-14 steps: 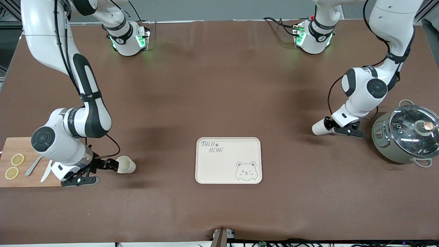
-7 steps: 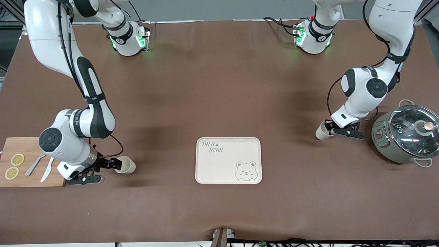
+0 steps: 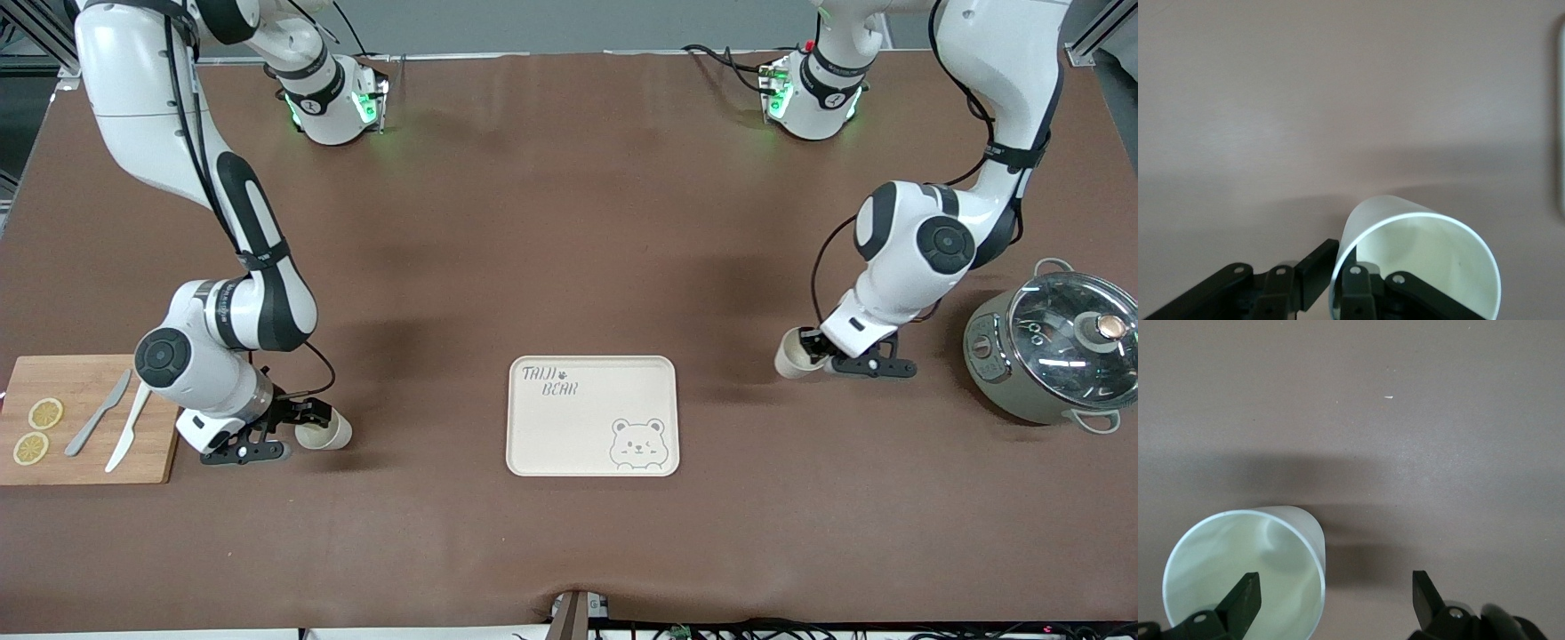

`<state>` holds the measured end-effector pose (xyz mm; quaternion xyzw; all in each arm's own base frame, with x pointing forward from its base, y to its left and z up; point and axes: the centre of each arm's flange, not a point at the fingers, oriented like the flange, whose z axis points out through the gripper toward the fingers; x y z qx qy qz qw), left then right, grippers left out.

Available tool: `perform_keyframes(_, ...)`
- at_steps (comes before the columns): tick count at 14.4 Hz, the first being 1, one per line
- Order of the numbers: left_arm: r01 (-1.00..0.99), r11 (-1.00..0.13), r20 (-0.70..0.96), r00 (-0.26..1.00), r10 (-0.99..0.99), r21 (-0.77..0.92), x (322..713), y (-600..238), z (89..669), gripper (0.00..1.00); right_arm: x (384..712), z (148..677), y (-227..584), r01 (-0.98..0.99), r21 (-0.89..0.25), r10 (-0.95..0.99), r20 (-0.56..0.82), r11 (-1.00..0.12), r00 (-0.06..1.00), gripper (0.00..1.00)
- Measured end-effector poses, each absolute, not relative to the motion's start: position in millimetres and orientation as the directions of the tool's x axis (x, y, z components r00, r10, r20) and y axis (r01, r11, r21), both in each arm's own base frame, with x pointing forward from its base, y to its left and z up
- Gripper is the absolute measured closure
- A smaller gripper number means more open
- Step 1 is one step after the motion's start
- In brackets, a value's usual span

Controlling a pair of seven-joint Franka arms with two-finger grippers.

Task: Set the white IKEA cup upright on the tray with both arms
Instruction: 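Lower both grippers and grasp each white cup at its side, then carry the cups toward the bear tray with both grippers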

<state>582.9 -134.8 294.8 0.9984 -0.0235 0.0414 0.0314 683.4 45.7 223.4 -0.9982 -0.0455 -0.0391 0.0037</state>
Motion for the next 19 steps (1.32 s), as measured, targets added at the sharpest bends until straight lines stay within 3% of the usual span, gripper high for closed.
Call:
perform_keyframes(3,0.019,-0.998,0.043,0.999,0.022,0.062,602.7,-184.0,348.5,0.90,683.3,223.2,45.6,0.091,-0.004,0.090,0.080,-0.996,0.993,0.00)
perform_keyframes(7,0.085,-0.993,0.037,0.995,0.088,0.080,610.7,-232.1,351.9,0.90,683.3,223.2,46.1,0.092,-0.004,0.091,0.081,-0.996,0.993,0.05)
perform_keyframes(8,0.096,-0.992,0.034,0.994,0.099,0.085,611.8,-243.9,348.4,0.90,683.3,223.2,46.7,0.092,-0.004,0.092,0.081,-0.996,0.992,0.12)
perform_keyframes(16,0.145,-0.986,-0.018,0.989,0.144,0.083,623.4,-311.0,289.1,0.90,684.2,225.2,52.9,0.097,-0.012,0.096,0.091,-0.995,0.991,0.95)
perform_keyframes(19,0.162,-0.985,-0.016,0.987,0.161,0.059,626.0,-337.1,263.2,0.90,685.6,228.5,55.2,0.100,-0.013,0.099,0.097,-0.995,0.990,0.96)
